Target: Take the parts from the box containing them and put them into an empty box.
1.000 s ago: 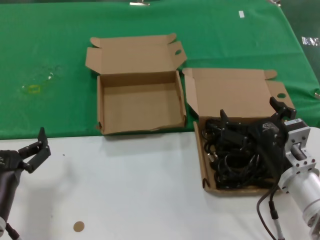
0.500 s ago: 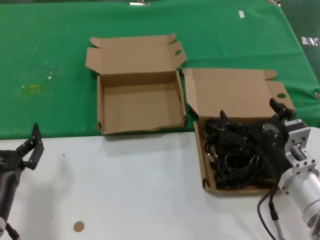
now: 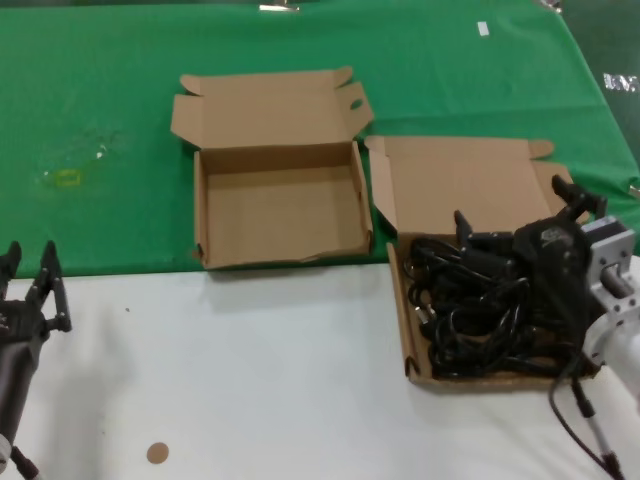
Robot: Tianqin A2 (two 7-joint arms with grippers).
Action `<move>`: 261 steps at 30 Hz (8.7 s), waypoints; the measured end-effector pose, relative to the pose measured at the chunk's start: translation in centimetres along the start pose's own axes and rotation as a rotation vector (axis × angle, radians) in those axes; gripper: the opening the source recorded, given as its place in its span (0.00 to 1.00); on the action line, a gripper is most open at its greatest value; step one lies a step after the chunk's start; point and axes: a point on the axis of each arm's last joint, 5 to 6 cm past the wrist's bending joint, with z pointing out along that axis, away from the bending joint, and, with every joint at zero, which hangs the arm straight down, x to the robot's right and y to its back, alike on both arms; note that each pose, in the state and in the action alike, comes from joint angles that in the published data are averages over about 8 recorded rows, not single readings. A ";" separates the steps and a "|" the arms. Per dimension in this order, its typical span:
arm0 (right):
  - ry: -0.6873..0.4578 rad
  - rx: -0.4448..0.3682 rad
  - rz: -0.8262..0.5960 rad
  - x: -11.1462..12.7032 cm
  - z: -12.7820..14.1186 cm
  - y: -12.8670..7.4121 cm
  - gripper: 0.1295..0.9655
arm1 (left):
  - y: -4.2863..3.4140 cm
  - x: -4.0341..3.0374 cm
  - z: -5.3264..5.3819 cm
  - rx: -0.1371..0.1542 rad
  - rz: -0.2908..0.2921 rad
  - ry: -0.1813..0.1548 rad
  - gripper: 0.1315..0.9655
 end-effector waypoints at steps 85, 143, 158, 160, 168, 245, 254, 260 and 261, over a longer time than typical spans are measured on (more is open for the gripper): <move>-1.047 -0.378 -1.147 13.0 10.4 -10.2 0.58 | 0.00 0.00 0.0 0.000 0.000 0.000 0.02; -0.917 0.020 -1.102 -2.7 18.8 -19.9 0.12 | 0.00 0.00 0.0 0.000 0.000 0.000 0.02; -0.904 0.009 -1.124 -6.5 22.9 -17.0 0.12 | 0.00 0.00 0.0 0.000 0.000 0.000 0.02; -0.905 0.002 -1.121 -6.8 23.3 -16.8 0.12 | 0.00 0.00 0.0 0.000 0.000 0.000 0.02; -0.897 -0.006 -1.124 -7.6 24.4 -16.7 0.12 | 0.00 0.00 0.0 0.000 0.000 0.000 0.02; -0.552 0.073 -0.576 -7.8 18.2 -7.5 1.00 | 0.00 0.00 0.0 0.000 0.000 0.000 0.55; -0.438 0.063 -0.416 -7.2 15.0 -4.7 1.00 | 0.00 0.00 0.0 0.000 0.000 0.000 0.73; -0.358 0.052 -0.316 -6.7 12.6 -3.0 1.00 | 0.00 0.00 0.0 0.000 0.000 0.000 0.84; -0.345 0.050 -0.299 -6.6 12.2 -2.7 1.00 | 0.00 0.00 0.0 0.000 0.000 0.000 0.86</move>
